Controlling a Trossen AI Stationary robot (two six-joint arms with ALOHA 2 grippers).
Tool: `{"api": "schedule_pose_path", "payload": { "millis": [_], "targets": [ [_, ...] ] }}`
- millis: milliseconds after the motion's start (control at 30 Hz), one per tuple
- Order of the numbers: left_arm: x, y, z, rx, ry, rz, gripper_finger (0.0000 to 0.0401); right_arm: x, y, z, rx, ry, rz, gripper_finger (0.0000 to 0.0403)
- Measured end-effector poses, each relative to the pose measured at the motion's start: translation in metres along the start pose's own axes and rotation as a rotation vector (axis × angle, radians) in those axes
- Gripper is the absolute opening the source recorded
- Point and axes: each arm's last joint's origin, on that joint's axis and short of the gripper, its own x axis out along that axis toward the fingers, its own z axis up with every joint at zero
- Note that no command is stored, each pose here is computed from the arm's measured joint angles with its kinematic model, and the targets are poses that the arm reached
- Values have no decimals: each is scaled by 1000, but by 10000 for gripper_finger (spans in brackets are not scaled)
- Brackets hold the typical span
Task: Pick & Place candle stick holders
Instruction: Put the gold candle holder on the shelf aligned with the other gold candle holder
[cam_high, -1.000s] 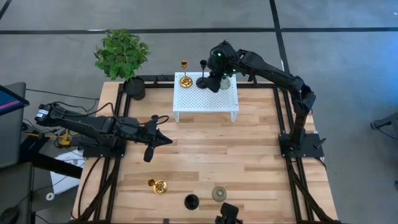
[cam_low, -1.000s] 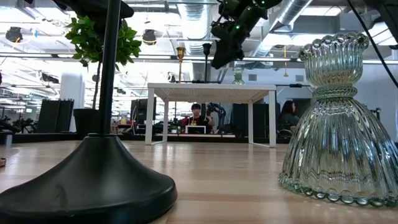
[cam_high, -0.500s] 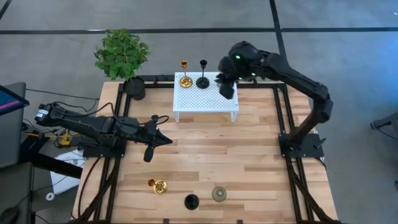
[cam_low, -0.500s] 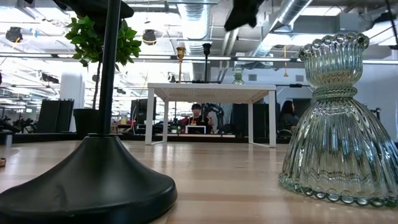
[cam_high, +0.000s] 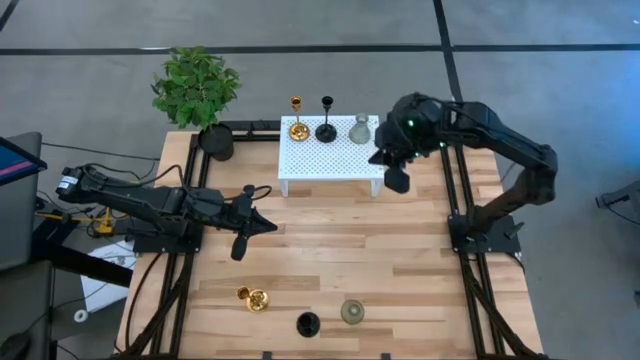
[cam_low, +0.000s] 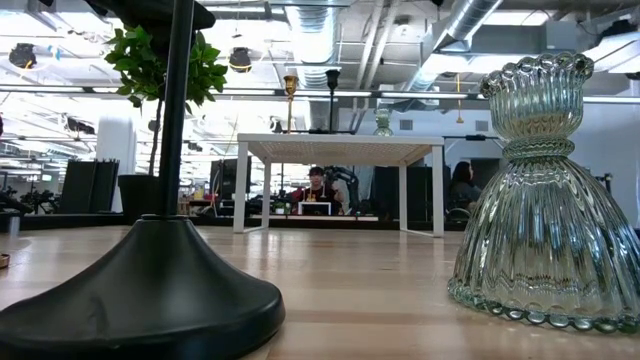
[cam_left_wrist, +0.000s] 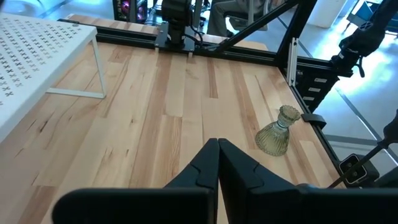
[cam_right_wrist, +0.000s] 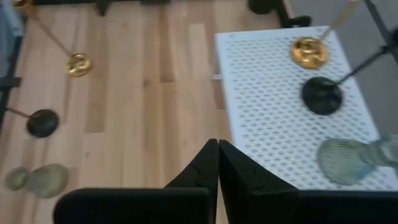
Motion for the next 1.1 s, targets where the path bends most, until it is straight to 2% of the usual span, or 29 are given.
{"api": "schedule_pose_path", "payload": {
  "millis": [167,333,700,900,1100],
  "targets": [
    [0,0,0,0,0,0,7,7,25,-4,-61,32,-50,1],
    [0,0,0,0,0,0,6,16,41,-20,-49,59,-87,0],
    [0,0,0,0,0,0,7,44,72,-73,98,-19,-1,0],
    [0,0,0,0,0,0,6,71,93,-107,192,-13,58,0],
    [0,0,0,0,0,0,9,94,115,-127,269,-33,72,0]
  ]
}}
